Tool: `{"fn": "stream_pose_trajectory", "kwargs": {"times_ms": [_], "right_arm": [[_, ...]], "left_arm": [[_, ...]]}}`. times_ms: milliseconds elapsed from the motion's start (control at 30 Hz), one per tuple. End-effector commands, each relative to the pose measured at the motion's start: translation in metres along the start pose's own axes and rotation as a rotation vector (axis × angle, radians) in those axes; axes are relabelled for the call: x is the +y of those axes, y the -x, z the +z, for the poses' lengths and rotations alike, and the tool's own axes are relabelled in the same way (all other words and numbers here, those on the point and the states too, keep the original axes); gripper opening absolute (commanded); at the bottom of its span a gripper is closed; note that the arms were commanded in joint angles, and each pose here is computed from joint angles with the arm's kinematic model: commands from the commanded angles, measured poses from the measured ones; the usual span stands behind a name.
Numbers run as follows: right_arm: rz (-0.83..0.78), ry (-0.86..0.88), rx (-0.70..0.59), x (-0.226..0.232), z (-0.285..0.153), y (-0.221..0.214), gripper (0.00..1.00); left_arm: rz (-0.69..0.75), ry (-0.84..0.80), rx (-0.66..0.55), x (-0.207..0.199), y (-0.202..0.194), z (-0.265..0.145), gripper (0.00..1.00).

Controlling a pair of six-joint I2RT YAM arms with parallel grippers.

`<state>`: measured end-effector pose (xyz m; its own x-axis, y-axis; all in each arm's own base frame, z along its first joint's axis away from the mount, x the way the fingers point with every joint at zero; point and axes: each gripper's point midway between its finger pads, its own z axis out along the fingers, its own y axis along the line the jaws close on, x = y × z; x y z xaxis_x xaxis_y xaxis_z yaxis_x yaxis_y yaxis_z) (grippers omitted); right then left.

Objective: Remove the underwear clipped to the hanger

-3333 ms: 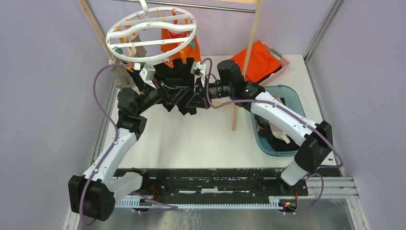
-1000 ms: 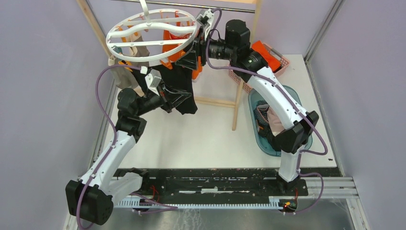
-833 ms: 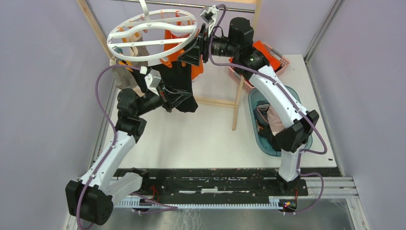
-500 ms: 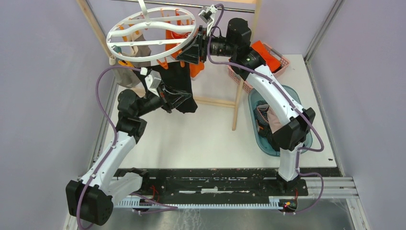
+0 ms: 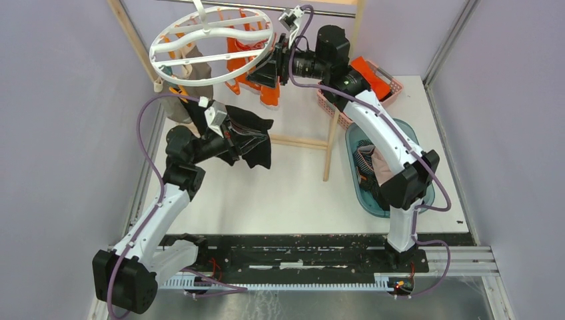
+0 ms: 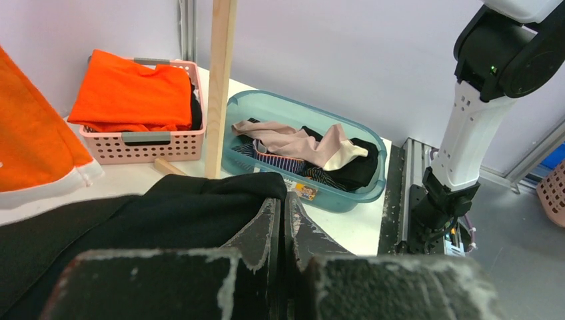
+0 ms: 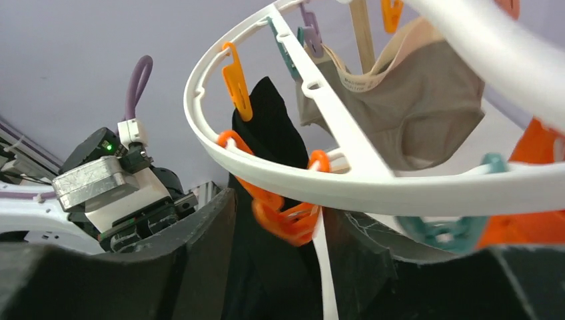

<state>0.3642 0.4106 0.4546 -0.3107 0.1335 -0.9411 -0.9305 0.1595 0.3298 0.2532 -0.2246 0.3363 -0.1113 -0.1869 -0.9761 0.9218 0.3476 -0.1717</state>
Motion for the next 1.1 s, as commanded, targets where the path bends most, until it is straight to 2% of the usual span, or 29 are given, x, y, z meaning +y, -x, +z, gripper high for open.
{"fn": "stream_pose_trajectory", "kwargs": {"times_ms": [0, 100, 367, 600, 767, 867, 1000, 1067], "right_arm": [[-0.005, -0.062, 0.016, 0.005, -0.015, 0.002, 0.67], [-0.011, -0.08, 0.068, 0.006, -0.028, -0.014, 0.85], [-0.077, -0.128, 0.115, 0.019, -0.074, -0.048, 0.88], [-0.132, -0.117, 0.154, 0.024, -0.095, -0.104, 0.86], [-0.121, -0.077, 0.195, 0.025, -0.074, -0.138, 0.83], [-0.08, -0.028, 0.191, 0.031, -0.058, -0.142, 0.81], [-0.011, 0.04, 0.203, 0.041, -0.04, -0.151, 0.75], [0.005, 0.063, 0.215, 0.045, -0.034, -0.157, 0.67]], "left_arm": [[0.087, -0.014, -0.03, -0.006, 0.016, -0.002, 0.03], [0.087, 0.002, -0.038, -0.005, 0.018, -0.003, 0.03], [0.037, 0.064, -0.074, 0.004, 0.032, 0.0, 0.03], [-0.043, 0.112, -0.131, 0.008, 0.055, 0.003, 0.03], [-0.104, 0.059, -0.148, -0.004, 0.066, 0.007, 0.03], [-0.133, 0.055, -0.17, -0.006, 0.069, 0.008, 0.03], [-0.15, 0.054, -0.204, -0.005, 0.069, 0.008, 0.03], [-0.151, 0.059, -0.212, -0.004, 0.069, 0.008, 0.03]]}}
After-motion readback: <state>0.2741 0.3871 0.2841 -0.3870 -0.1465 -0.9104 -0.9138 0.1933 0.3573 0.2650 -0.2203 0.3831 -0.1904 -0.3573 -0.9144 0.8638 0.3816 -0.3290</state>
